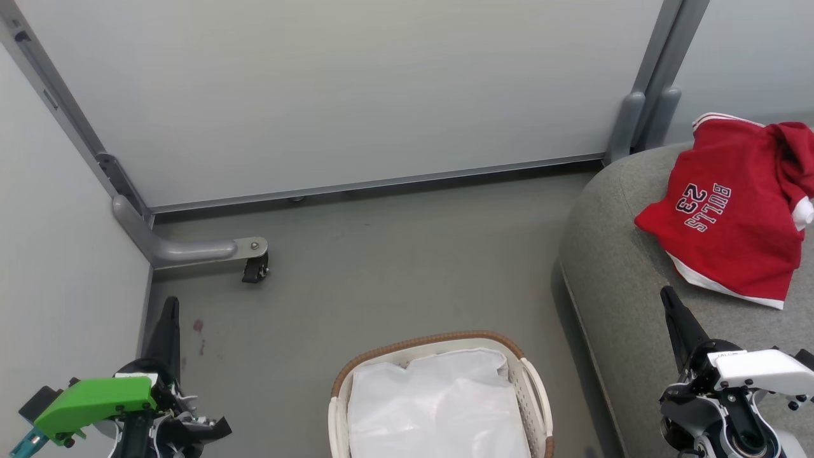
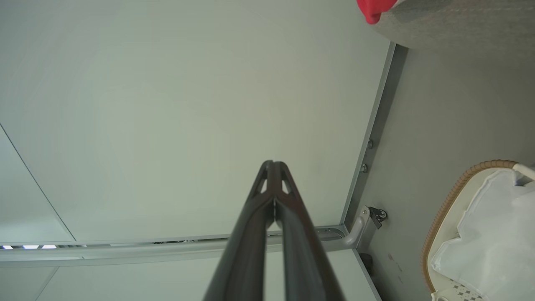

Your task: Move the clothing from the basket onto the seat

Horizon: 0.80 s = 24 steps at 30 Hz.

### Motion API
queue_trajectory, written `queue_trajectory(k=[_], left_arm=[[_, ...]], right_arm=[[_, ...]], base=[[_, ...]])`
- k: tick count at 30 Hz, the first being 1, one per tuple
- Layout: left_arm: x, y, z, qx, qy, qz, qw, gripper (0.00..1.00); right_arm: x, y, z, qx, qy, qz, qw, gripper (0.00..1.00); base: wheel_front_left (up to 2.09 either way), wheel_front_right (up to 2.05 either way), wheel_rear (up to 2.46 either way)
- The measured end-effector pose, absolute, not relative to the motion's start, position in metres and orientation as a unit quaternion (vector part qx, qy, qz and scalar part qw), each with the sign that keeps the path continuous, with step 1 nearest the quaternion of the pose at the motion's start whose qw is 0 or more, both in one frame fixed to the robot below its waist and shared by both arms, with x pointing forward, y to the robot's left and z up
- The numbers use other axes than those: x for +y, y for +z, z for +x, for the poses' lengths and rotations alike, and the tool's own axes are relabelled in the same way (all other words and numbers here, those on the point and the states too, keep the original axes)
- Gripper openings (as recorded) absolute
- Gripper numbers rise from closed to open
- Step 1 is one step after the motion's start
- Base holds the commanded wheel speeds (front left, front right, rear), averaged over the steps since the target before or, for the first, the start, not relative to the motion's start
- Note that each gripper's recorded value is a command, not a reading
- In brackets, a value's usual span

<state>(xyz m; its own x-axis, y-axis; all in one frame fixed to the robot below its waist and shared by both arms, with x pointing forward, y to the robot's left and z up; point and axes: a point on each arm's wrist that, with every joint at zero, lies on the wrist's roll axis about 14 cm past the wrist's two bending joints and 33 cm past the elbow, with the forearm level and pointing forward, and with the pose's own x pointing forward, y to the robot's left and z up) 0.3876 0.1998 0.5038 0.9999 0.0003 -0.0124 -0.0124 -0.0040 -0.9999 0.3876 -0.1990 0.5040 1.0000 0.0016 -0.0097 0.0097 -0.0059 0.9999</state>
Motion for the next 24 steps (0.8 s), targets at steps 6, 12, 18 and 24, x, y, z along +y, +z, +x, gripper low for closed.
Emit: queue_trajectory(k=[6, 12, 18, 24], left_arm=[[0.1998, 0.5039, 0.3876, 0.004, 0.004, -0.709, 0.706, 0.0], [0.1998, 0.5039, 0.3876, 0.004, 0.004, -0.709, 0.706, 0.0], [0.1999, 0.5039, 0.3876, 0.004, 0.005, -0.709, 0.706, 0.0], [0.1999, 0.5039, 0.3876, 0.004, 0.005, -0.709, 0.706, 0.0]], right_arm=[[-0.1989, 0.504, 0.3876, 0.004, -0.003, 0.709, 0.705, 0.0], [-0.1989, 0.5041, 0.3876, 0.004, -0.003, 0.709, 0.705, 0.0], [-0.1989, 0.5041, 0.3876, 0.004, -0.003, 0.709, 0.705, 0.0], [-0.1989, 0.5041, 0.3876, 0.004, -0.003, 0.709, 0.705, 0.0]], base=[[0.0, 0.0, 0.0], [0.0, 0.0, 0.0], [0.0, 0.0, 0.0], [0.0, 0.0, 0.0]])
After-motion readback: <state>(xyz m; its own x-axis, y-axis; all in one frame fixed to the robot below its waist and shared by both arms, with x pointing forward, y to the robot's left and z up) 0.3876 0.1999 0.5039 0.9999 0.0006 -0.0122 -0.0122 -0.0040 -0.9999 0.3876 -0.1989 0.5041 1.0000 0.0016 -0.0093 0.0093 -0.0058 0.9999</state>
